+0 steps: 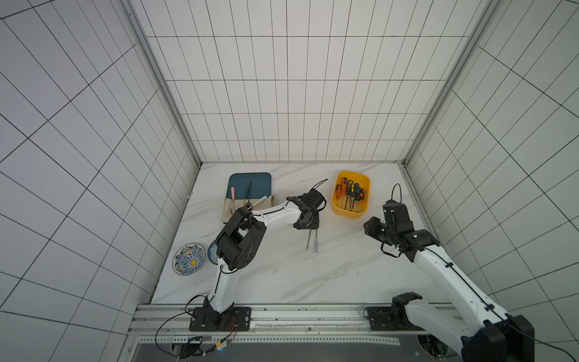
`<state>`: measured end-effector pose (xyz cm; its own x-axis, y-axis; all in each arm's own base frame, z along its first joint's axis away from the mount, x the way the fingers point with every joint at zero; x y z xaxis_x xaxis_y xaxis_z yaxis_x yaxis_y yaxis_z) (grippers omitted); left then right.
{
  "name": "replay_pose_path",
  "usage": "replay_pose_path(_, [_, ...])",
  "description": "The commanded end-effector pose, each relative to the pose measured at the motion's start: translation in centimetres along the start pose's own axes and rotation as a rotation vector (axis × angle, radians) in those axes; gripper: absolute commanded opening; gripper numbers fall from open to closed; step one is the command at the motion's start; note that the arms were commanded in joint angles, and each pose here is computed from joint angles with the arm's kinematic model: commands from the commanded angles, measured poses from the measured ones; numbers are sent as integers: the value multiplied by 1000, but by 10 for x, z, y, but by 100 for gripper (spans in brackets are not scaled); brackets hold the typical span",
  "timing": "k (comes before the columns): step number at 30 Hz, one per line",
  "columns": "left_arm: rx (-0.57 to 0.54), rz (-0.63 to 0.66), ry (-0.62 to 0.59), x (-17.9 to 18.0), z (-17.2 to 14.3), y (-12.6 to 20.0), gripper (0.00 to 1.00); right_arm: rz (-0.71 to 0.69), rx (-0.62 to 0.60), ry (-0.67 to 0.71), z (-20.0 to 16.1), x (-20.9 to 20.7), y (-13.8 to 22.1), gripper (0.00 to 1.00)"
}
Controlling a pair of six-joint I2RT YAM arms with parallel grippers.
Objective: Put the screwdriver on the desktop into the storage box
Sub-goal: Pick up the screwdriver from the center of the board.
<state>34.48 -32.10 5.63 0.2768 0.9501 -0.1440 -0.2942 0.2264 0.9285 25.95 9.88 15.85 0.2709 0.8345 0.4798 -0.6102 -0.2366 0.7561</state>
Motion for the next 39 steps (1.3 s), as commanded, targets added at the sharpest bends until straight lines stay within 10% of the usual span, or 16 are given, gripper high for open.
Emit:
replay_pose_path(1, [3, 62, -48, 5, 4, -4, 46, -15, 16, -4, -6, -5, -4, 39])
replay_pose_path(17, [38, 109, -92, 7, -5, -24, 36, -23, 38, -8, -12, -4, -12, 39])
replay_pose_path(24, [24, 141, -92, 15, -8, -15, 0, -3, 58, 3, -15, 3, -15, 39])
replay_pose_path(39, [-250, -234, 20, 12, 13, 129, 0, 571, 239, 67, -29, 112, 14, 48])
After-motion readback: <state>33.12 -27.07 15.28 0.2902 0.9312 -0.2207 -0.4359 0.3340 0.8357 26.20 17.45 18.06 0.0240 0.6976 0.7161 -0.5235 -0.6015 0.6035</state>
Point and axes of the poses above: each gripper's point midway between its finger pads, its own y axis back along the fingers, its own x axis along the line the jaws close on, z = x × y, the point moved 2 cm from there along y, back along the fingers, and after that the axes turned 10 degrees about -y, right-handed, at the moved point
